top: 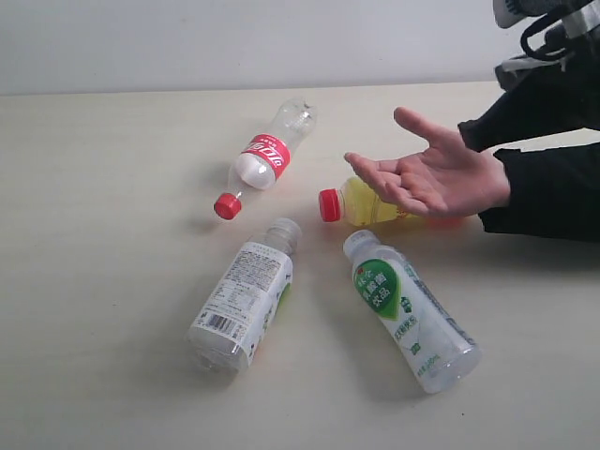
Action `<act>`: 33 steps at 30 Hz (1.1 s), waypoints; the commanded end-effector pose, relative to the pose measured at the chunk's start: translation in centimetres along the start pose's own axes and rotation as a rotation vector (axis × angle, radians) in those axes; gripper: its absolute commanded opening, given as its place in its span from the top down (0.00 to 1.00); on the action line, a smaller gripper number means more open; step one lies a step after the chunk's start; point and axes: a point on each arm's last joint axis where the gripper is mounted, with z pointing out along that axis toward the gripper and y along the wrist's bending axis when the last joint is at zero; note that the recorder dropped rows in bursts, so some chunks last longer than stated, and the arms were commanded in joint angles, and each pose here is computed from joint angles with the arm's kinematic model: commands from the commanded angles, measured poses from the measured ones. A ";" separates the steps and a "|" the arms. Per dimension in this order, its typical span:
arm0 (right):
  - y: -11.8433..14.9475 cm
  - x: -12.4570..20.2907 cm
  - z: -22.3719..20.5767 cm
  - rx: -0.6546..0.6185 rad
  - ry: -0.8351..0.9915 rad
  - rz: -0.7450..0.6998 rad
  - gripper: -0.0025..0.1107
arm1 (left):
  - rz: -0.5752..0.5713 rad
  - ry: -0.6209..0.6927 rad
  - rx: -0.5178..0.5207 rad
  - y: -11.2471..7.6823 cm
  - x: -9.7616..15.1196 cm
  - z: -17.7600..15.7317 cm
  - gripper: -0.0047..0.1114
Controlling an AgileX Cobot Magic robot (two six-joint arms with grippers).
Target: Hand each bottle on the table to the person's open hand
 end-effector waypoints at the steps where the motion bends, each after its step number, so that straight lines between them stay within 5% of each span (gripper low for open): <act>1: -1.2 2.3 0.9 0.216 0.246 0.015 0.98 | -0.003 -0.004 0.001 0.0 0.0 0.0 0.96; 5: -0.9 2.8 1.0 0.196 0.410 0.116 0.98 | -0.003 -0.004 0.001 0.0 0.0 0.0 0.96; 16: 3.0 2.4 -0.9 -0.326 0.700 0.129 0.98 | -0.003 -0.004 0.001 0.0 0.0 0.0 0.96; 22: 3.3 2.8 -1.5 -0.367 0.779 0.152 0.96 | -0.003 -0.004 0.001 0.0 0.0 0.0 0.96; 29: 4.5 2.6 -2.1 -0.508 0.800 0.180 0.58 | -0.003 -0.004 0.001 0.0 0.0 0.0 0.96; 33: 5.3 2.9 -1.5 -0.545 0.823 0.191 0.54 | -0.003 -0.004 0.001 0.0 0.0 0.0 0.96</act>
